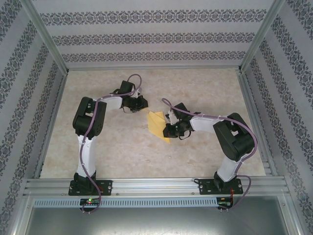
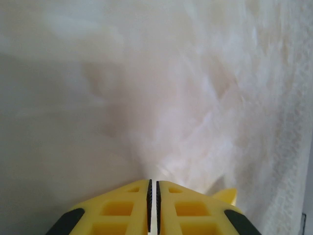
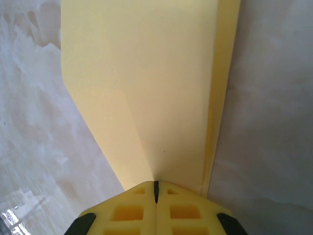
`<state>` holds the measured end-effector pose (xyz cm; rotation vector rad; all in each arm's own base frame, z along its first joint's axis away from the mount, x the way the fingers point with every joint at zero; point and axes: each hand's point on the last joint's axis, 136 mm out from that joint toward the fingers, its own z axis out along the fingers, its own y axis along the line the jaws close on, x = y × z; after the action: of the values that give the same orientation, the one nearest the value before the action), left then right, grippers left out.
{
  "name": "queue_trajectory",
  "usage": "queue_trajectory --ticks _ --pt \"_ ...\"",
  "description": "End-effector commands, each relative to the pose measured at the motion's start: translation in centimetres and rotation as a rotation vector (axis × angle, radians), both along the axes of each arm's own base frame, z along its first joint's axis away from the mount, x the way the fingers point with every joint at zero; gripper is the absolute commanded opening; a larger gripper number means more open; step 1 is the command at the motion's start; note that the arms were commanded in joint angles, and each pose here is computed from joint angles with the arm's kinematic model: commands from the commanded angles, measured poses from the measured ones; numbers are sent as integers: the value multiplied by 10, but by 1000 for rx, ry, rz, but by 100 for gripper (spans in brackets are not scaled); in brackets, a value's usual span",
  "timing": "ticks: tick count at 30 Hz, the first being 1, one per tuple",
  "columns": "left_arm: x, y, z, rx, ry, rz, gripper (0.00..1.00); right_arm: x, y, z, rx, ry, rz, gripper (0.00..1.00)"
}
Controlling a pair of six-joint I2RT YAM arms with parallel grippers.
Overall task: Fold a paper plane with a square sheet of paper (fold left side to right side)
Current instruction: Fourth fold the wing at the center of the table, then turn over the paper at the center of the table.
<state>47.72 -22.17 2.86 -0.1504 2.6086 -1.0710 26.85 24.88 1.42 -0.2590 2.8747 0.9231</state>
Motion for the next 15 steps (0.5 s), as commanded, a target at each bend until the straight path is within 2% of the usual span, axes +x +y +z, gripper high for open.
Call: queue_trajectory --ticks 1,3,4,6,10,15 --pt "10 22 23 36 -53 28 20 -22 -16 -21 -63 70 -29 0" --pt "6 27 43 28 -87 40 25 -11 -1 -3 30 0 -36 2" --pt "1 28 52 22 -101 46 28 -4 4 8 66 -45 -45 9" --pt "-13 30 65 -5 -115 63 34 9 8 28 113 -139 -72 14" --pt "-52 27 68 -70 -79 112 45 27 -3 60 107 -315 -127 38" --pt "-97 -5 55 -154 -13 102 49 35 -26 85 66 -456 -209 65"
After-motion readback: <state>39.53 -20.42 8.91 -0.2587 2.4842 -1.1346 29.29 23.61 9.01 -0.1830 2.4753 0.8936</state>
